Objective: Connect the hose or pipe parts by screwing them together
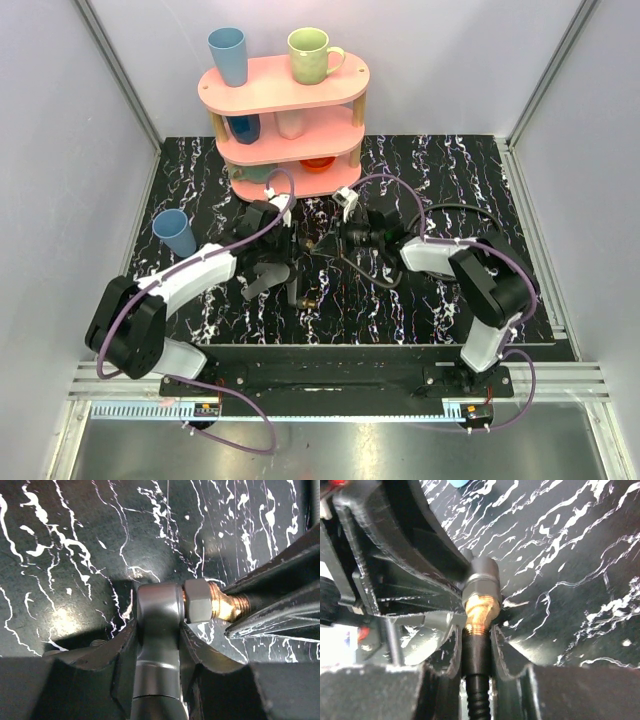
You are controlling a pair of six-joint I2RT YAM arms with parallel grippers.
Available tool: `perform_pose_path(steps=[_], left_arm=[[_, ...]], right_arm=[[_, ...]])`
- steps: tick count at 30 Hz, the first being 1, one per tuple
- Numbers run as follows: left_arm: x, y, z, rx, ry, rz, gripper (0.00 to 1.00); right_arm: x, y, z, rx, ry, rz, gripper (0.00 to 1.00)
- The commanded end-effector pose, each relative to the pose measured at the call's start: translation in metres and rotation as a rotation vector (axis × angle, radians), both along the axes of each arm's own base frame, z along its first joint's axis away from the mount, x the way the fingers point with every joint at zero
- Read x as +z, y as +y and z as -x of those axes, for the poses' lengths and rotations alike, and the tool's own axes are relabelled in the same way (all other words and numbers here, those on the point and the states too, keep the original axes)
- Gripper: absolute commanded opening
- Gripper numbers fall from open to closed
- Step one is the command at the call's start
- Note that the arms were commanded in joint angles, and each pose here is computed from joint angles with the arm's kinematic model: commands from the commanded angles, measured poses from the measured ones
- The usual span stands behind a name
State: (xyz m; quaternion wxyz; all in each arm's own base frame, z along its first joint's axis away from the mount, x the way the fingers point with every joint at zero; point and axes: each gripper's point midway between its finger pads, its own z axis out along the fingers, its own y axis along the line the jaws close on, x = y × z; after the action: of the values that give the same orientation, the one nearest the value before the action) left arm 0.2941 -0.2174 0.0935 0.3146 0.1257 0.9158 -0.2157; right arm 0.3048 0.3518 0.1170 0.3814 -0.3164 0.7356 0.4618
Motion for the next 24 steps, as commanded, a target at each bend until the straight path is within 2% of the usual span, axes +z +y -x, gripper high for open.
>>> perform_pose_path(steps=[1, 3, 6, 8, 11, 12, 13, 14, 16, 17, 19, 21, 22, 24], left_arm=[[0.056, -0.035, -0.016, -0.020, -0.236, 0.192, 0.00], [0.056, -0.035, -0.017, -0.009, -0.253, 0.182, 0.00], [0.051, -0.028, -0.022, 0.035, -0.267, 0.145, 0.00], [0.049, -0.026, -0.023, 0.050, -0.268, 0.139, 0.00], [0.048, -0.025, -0.023, 0.055, -0.263, 0.133, 0.00], [0.050, -0.026, -0.022, 0.046, -0.259, 0.136, 0.00], [0.050, -0.026, -0.022, 0.043, -0.257, 0.132, 0.00], [0.051, -0.025, -0.022, 0.041, -0.255, 0.125, 0.00], [0.051, -0.024, -0.021, 0.029, -0.229, 0.102, 0.00], [0.057, -0.023, -0.024, 0.029, -0.235, 0.093, 0.00], [0.049, -0.013, -0.022, 0.039, -0.194, 0.051, 0.00], [0.046, -0.003, -0.022, 0.048, -0.159, 0.030, 0.00], [0.043, 0.001, -0.023, 0.056, -0.144, 0.016, 0.00], [0.039, 0.015, -0.024, 0.078, -0.111, -0.021, 0.00]], right_arm=[[0.092, 0.020, -0.025, -0.025, 0.245, -0.398, 0.00], [0.088, 0.019, -0.027, -0.076, 0.417, -0.453, 0.00], [0.089, 0.020, -0.025, -0.088, 0.577, -0.525, 0.00], [0.088, 0.018, -0.023, -0.099, 0.636, -0.563, 0.00], [0.085, 0.014, -0.023, -0.129, 0.640, -0.565, 0.00], [0.084, 0.014, -0.022, -0.125, 0.640, -0.557, 0.04], [0.085, 0.013, -0.020, -0.119, 0.640, -0.548, 0.11], [0.085, 0.012, -0.019, -0.114, 0.621, -0.537, 0.25], [0.085, 0.008, -0.016, -0.122, 0.614, -0.504, 0.37], [0.084, 0.004, -0.018, -0.133, 0.574, -0.484, 0.49], [0.083, -0.003, -0.019, -0.173, 0.555, -0.437, 0.61], [0.080, -0.012, -0.025, -0.216, 0.484, -0.387, 0.82], [0.083, -0.016, -0.023, -0.230, 0.482, -0.359, 0.99], [0.084, -0.025, -0.027, -0.251, 0.428, -0.326, 1.00]])
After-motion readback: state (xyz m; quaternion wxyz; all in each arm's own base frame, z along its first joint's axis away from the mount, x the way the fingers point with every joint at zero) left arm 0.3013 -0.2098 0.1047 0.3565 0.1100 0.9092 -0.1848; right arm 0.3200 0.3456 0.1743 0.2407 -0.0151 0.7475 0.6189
